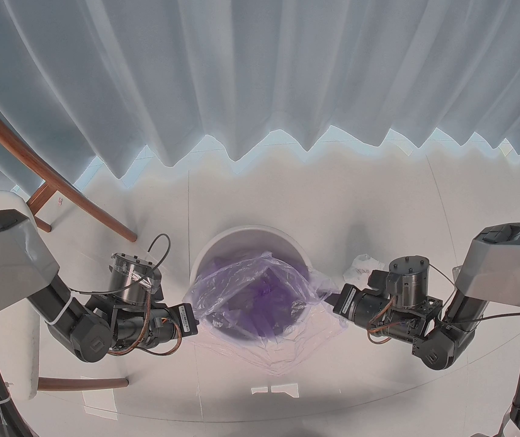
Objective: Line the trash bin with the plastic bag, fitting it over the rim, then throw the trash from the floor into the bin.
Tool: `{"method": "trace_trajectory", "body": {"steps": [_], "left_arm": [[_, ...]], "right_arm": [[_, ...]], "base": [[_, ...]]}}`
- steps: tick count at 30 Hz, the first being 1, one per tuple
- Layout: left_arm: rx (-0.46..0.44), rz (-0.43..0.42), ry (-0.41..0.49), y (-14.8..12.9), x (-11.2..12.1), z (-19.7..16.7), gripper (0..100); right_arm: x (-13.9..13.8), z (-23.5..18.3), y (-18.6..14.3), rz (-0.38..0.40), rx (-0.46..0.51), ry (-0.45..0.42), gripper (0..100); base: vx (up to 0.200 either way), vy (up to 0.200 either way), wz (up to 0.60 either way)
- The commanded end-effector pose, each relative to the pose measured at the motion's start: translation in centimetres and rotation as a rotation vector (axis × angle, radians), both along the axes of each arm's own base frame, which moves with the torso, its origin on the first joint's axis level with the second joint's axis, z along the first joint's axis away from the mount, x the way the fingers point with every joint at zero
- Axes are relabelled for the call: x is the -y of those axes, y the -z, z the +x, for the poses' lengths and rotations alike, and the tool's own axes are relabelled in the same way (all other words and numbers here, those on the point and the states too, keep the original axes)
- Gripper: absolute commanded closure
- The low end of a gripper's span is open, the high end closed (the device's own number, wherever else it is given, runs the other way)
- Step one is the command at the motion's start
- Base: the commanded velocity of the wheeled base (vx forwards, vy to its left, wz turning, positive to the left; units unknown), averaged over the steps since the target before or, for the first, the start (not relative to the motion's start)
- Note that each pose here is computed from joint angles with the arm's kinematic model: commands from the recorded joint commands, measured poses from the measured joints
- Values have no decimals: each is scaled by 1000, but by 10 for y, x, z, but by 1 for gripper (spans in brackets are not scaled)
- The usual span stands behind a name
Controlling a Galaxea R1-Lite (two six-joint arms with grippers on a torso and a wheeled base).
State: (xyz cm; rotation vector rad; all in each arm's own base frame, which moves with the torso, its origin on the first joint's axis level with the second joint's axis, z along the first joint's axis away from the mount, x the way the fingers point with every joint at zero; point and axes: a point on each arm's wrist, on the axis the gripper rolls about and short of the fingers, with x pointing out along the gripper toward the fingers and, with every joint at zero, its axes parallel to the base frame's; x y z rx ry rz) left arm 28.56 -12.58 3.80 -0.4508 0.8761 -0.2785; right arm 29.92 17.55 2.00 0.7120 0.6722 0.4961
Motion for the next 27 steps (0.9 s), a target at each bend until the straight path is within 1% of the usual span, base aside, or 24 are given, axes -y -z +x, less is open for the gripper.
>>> {"method": "trace_trajectory", "body": {"steps": [1,2,4,6,7,11,13,14,15,18,19,22,24,27], "left_arm": [[-1,0,-28,2,-9,1,100],[-1,0,-28,2,-9,1,100],[36,-11,-33,0,-12,3,100],[54,-18,-37,-1,-12,5,100],[77,-29,-41,-3,-12,7,100],[101,-34,-53,-2,-15,10,100],[103,-24,-64,-1,-17,7,100],[100,-19,-64,0,-17,6,100],[100,-19,-64,0,-16,5,100],[101,-14,-62,0,-17,5,100],[102,-9,-58,0,-16,4,0],[122,3,-60,-3,-18,3,0],[179,-21,-70,-17,-20,2,0],[224,-39,-68,-32,-24,-10,0]], "right_arm": [[5,5,-8,23,51,18,100],[5,5,-8,23,51,18,100],[6,7,-10,45,91,24,100],[7,9,-11,54,105,31,100],[9,11,-12,57,116,35,100],[8,13,-6,53,109,43,100],[3,24,1,27,128,110,100],[3,24,2,22,128,113,100],[3,24,2,17,130,114,0],[3,24,3,9,133,114,0],[3,24,3,5,138,112,0],[3,19,1,4,140,105,0],[2,11,-2,0,141,91,0],[-2,-2,-8,-12,141,56,0]], "base": [[0,0,0],[0,0,0],[0,0,0],[0,0,0],[0,0,0],[0,0,0],[0,0,0],[0,0,0],[0,0,0],[0,0,0],[0,0,0],[0,0,0],[0,0,0],[0,0,0]]}}
